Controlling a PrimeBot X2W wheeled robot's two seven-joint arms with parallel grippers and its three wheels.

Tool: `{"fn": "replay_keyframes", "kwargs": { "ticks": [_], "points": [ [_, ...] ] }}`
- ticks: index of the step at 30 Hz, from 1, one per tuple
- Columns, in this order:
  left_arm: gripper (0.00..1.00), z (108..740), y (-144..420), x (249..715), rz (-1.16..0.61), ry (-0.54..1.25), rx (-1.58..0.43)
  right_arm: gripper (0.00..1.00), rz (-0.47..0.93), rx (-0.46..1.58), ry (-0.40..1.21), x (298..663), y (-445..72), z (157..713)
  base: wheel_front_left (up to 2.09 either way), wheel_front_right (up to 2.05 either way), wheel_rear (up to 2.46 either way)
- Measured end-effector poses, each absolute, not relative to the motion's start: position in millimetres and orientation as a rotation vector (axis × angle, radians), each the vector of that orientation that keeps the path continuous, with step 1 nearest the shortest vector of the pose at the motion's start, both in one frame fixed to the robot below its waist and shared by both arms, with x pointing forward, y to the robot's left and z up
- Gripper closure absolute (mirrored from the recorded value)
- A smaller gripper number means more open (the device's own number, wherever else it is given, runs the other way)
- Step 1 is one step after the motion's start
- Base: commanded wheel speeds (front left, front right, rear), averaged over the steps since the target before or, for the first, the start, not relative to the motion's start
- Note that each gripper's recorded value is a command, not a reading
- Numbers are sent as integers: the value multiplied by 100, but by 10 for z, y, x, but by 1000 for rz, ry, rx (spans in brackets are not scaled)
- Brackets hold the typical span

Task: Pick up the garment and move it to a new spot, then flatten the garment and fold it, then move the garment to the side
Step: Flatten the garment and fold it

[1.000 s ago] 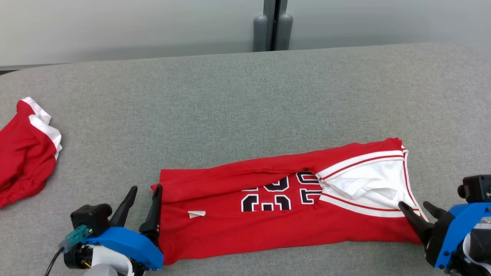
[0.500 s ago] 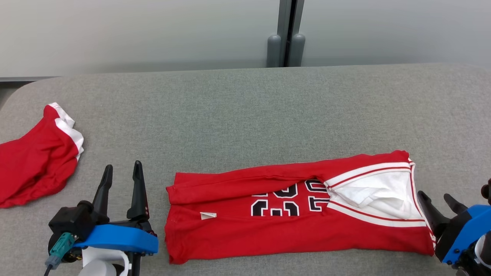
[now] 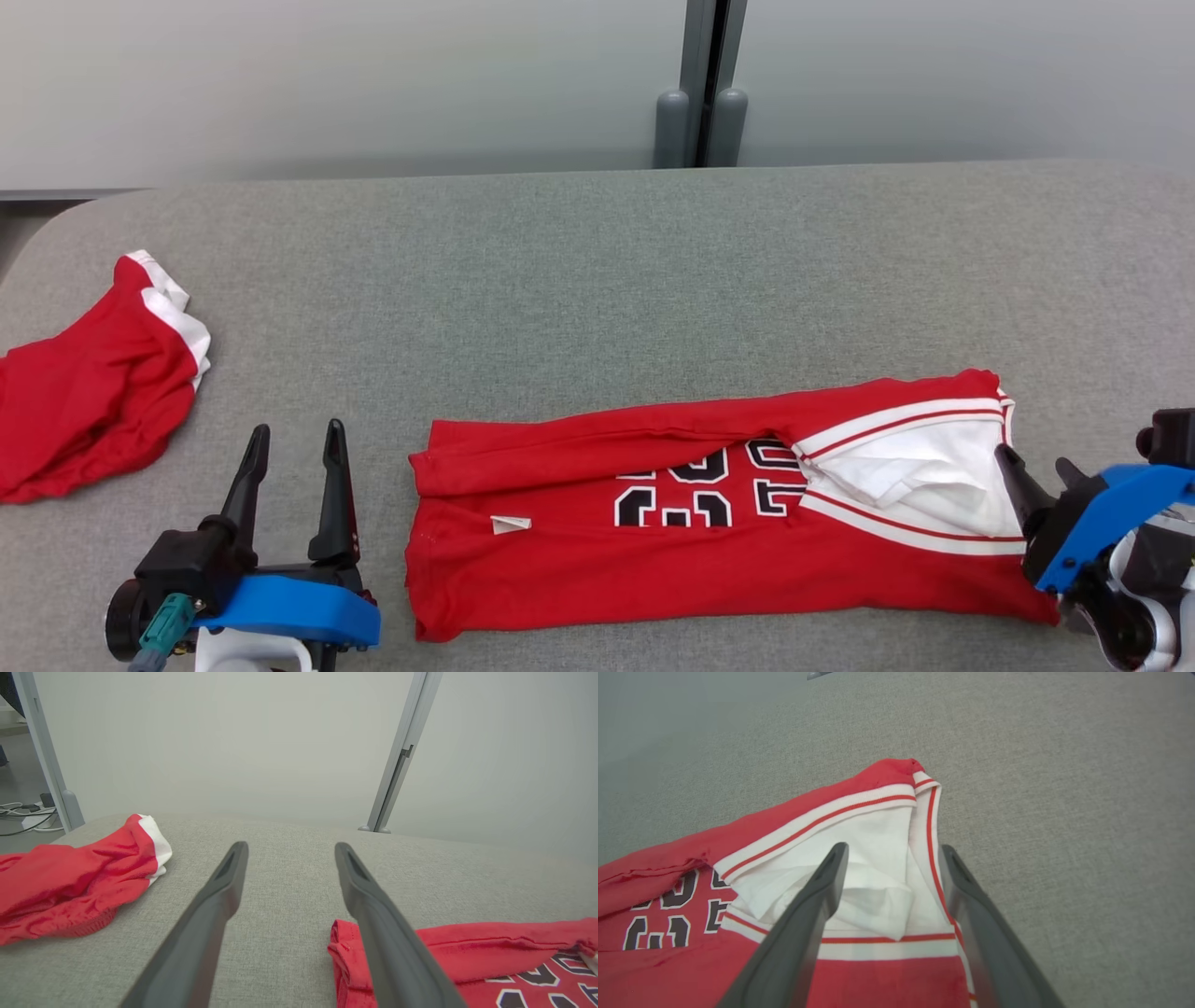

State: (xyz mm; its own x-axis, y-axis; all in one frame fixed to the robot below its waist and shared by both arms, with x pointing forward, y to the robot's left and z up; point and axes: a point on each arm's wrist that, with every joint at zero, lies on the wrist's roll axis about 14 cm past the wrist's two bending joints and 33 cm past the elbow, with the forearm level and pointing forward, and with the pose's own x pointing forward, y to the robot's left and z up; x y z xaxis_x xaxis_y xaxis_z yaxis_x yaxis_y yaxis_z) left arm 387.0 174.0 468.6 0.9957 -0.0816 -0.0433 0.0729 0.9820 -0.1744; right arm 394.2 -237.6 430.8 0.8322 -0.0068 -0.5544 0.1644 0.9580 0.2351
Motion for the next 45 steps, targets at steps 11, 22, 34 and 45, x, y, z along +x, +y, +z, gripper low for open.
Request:
{"fn": "replay_keyframes", "kwargs": {
  "ticks": [11,22,34,45],
  "points": [
    [0,4540,1821,3853,-56,87,-175,0,-123,282,747,4050,-2348,3821,0,0,0],
    [0,4480,1876,3859,-34,99,-187,0,-133,233,829,4123,-2348,3586,0,0,0],
    [0,4502,1934,3870,-24,90,-173,100,-84,249,843,4172,-2185,3565,0,0,0],
    [0,4605,1892,3885,-46,61,-159,100,-179,144,677,4201,-2915,4135,0,0,0]
  ]
}}
